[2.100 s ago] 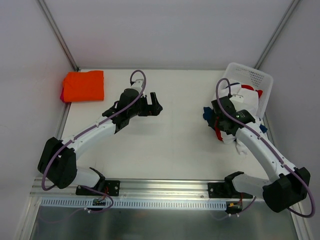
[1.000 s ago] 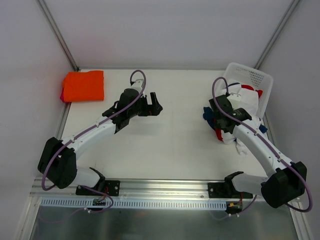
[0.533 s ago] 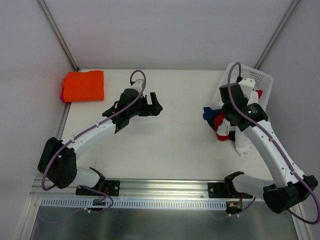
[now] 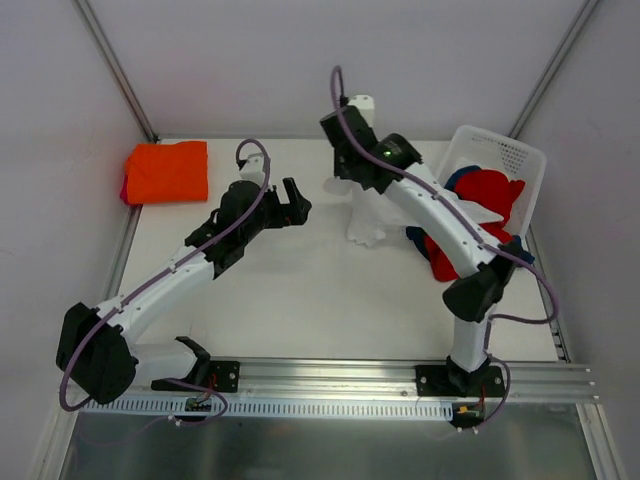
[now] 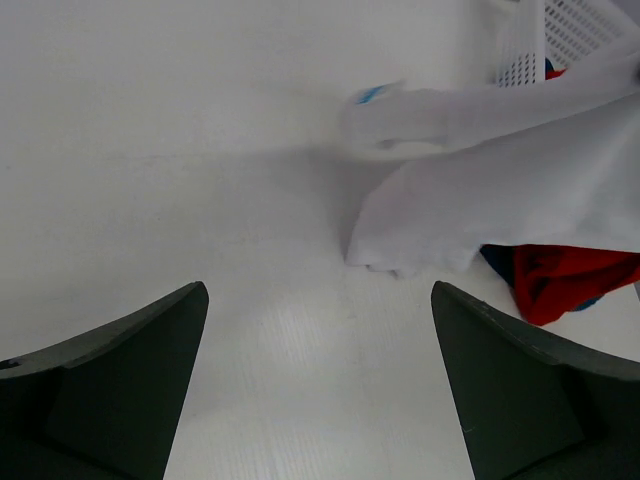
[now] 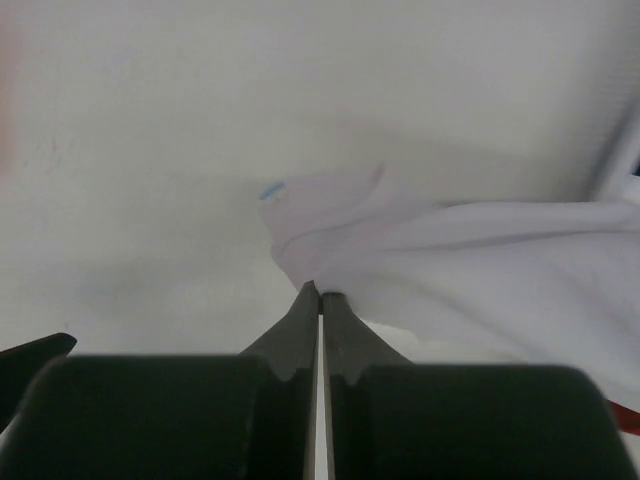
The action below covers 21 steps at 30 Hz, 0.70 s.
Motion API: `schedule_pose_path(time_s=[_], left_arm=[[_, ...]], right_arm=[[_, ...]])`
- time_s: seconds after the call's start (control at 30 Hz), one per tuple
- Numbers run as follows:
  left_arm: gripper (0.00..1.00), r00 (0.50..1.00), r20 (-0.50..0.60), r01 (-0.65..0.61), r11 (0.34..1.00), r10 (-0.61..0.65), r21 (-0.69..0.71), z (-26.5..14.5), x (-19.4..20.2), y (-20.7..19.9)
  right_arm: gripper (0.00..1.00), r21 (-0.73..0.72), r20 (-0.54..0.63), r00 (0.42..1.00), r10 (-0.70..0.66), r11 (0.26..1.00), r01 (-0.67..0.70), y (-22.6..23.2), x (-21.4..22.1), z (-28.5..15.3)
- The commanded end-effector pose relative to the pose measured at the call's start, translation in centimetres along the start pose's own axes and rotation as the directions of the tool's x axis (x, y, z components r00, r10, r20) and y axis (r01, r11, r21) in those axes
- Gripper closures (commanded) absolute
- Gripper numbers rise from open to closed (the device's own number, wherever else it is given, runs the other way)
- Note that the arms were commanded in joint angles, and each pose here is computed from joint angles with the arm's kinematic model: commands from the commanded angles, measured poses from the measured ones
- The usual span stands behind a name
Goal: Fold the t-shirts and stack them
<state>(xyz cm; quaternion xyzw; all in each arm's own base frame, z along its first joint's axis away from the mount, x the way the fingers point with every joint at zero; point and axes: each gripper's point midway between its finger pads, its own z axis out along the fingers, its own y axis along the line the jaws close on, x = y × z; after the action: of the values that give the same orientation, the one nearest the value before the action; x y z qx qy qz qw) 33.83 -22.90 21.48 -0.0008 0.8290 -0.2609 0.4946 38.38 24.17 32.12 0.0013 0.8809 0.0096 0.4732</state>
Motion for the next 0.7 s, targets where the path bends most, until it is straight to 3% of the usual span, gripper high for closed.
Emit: schedule_pose_path(time_s=[0.0, 0.23, 0.37, 0.5, 0.67], left_arm=[[0.04, 0.987, 0.159, 0.01, 0.996, 0.004, -0.086, -2.5, -3.3, 1.3], [0.03, 0.967, 0.254, 0.065, 0.985, -0.023, -0.158, -4.8, -4.5, 3.2], [0.05, 0.939, 0.336, 0.164, 0.954, -0.073, -0.25, -6.4, -4.6, 5.8], [0.04, 0.898, 0.434, 0.221, 0.927, -0.073, -0.302, -8.9, -5.7, 7.6], [0.04, 0.896, 0.44, 0.218, 0.926, -0.065, -0.307, -9.0, -6.0, 7.6]], right_arm=[[0.99, -0.135, -0.06, 0.995, -0.076, 0.989, 0.067, 5.8, 2.0, -0.9], [0.99, -0.207, -0.08, 0.993, -0.091, 0.976, 0.073, 10.1, 2.6, 1.4], [1.0, -0.3, -0.099, 0.993, -0.068, 0.953, 0.035, 12.7, 2.7, 1.0], [0.99, -0.395, -0.015, 0.999, -0.042, 0.918, 0.033, 14.9, 0.5, -2.2], [0.99, -0.461, 0.164, 0.986, 0.037, 0.887, 0.044, 14.8, -4.7, -7.6]])
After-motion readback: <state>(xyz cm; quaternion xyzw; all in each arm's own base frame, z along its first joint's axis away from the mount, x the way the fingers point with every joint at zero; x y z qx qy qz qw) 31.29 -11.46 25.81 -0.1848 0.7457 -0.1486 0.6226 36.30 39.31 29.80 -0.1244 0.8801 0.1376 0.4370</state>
